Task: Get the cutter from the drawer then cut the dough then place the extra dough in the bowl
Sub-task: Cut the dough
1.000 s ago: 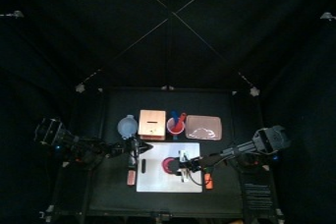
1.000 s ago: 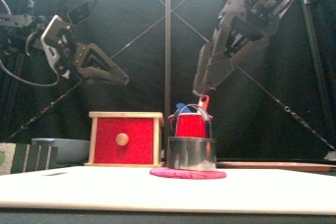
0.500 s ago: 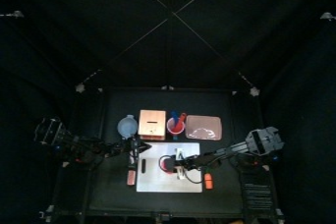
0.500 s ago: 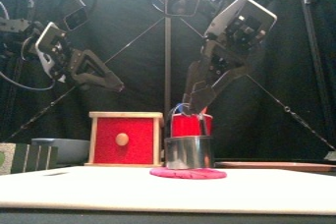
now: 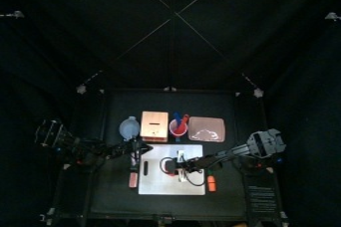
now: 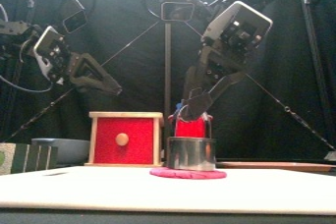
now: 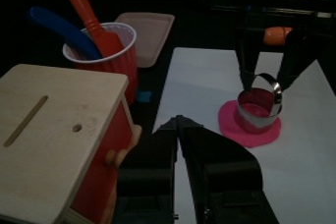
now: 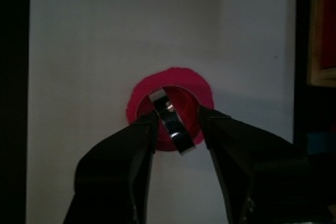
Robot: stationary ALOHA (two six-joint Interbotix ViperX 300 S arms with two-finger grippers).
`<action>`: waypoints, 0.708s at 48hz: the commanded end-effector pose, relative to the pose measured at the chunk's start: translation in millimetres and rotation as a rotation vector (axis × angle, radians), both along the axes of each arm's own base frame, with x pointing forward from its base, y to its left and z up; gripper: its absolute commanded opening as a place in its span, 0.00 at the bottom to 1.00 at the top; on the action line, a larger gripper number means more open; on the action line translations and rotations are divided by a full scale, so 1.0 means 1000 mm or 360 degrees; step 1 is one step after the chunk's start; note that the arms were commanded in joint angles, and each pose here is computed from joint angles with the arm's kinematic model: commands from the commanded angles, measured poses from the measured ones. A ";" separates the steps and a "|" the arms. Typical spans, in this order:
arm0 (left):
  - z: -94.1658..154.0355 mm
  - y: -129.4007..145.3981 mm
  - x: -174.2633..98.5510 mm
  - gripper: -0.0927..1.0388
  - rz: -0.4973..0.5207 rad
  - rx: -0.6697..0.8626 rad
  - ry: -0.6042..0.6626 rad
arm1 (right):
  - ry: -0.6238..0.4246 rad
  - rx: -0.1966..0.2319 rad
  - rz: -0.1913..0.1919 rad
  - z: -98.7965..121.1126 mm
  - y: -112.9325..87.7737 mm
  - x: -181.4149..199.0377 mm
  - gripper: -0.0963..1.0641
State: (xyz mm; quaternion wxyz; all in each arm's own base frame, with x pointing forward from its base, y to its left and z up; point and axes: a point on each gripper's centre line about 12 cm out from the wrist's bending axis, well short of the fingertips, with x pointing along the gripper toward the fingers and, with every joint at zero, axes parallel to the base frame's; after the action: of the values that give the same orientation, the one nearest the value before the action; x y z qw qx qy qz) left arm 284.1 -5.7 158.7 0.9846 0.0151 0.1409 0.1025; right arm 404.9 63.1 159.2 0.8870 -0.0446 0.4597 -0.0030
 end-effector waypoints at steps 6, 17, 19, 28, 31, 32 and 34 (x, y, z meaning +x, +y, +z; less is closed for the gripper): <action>0.004 0.002 0.003 0.50 0.0015 0.0001 -0.0030 | -0.0047 0.0004 -0.0019 0.020 0.002 0.007 0.52; 0.002 0.002 0.001 0.50 0.0015 0.0003 -0.0018 | 0.0024 -0.0008 -0.0076 0.026 0.002 0.010 0.52; 0.001 0.002 0.000 0.50 0.0015 0.0004 -0.0013 | 0.0054 0.0011 -0.0099 0.025 0.003 0.010 0.52; -0.001 0.003 -0.002 0.50 0.0017 0.0006 -0.0001 | 0.0093 0.0071 -0.0139 0.021 0.007 0.015 0.52; -0.002 0.003 -0.003 0.50 0.0017 0.0007 0.0004 | 0.0100 0.0071 -0.0142 0.019 0.007 0.017 0.52; -0.002 0.003 -0.003 0.50 0.0017 0.0007 0.0004 | 0.0099 0.0067 -0.0142 0.019 0.007 0.017 0.52; -0.002 0.003 -0.003 0.50 0.0017 0.0007 0.0004 | 0.0101 0.0066 -0.0145 0.018 0.006 0.018 0.52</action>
State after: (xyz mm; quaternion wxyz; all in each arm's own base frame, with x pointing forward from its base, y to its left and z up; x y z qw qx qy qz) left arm 278.3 -3.4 152.2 0.9827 0.0178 0.1519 0.1048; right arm 417.5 70.1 163.5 0.8618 -0.0099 0.5060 -0.0325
